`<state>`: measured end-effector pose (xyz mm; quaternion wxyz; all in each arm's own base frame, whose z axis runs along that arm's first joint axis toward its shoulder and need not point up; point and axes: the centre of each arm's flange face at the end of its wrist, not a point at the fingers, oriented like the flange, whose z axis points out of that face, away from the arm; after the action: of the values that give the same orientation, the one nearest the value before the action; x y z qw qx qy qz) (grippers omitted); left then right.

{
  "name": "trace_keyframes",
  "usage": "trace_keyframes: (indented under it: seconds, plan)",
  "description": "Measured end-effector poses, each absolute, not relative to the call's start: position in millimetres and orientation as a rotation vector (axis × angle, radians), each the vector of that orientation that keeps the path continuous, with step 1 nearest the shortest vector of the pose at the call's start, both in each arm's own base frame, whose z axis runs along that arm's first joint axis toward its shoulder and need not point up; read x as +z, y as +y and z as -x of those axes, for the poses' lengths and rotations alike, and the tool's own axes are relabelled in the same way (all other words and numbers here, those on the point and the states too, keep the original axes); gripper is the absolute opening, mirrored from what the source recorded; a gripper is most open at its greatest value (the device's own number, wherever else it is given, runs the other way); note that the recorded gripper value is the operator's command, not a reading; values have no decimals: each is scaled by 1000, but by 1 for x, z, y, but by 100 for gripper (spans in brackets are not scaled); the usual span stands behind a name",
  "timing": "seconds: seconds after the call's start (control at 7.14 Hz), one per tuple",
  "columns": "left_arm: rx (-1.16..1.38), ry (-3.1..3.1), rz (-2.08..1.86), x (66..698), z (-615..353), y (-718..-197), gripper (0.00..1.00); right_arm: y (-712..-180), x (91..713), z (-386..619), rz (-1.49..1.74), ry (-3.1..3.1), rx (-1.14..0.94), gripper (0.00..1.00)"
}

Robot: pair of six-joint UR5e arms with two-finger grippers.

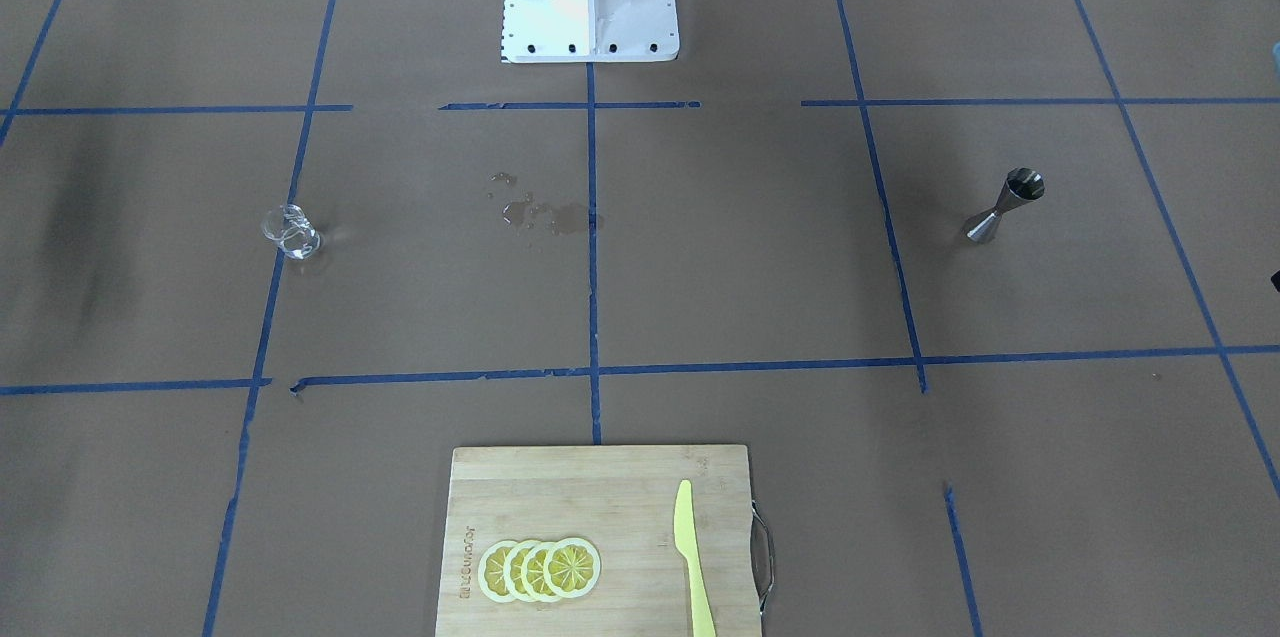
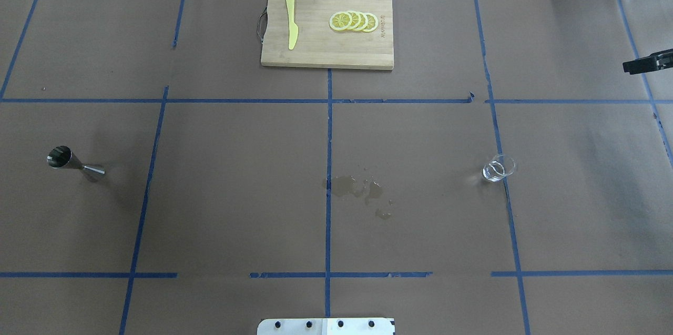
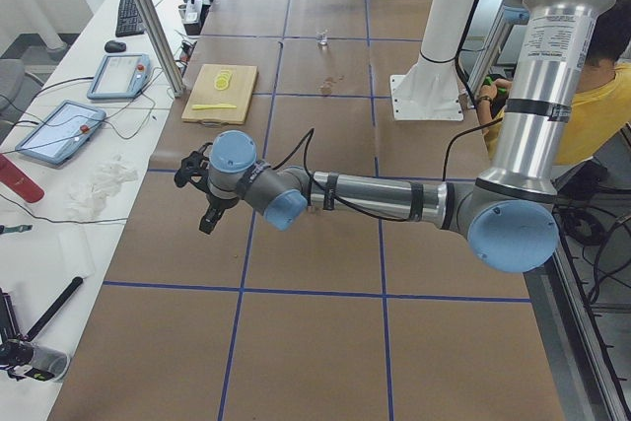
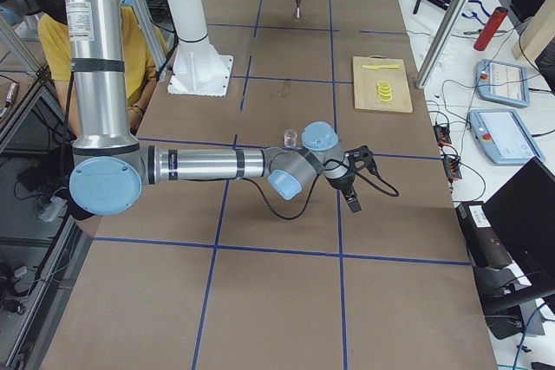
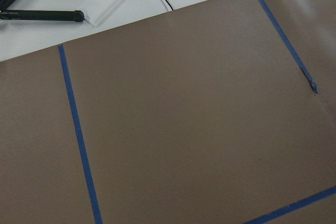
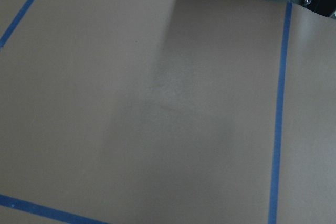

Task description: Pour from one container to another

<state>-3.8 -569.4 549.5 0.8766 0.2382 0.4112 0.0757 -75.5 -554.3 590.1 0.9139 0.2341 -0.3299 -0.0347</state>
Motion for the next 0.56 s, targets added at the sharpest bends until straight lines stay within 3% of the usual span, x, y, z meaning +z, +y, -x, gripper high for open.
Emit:
trace_keyframes:
  seconds: [0.56]
  plan:
    - [194,798,-408,560,45,-565,100,-596,582,-7,-250,-688,-158,100]
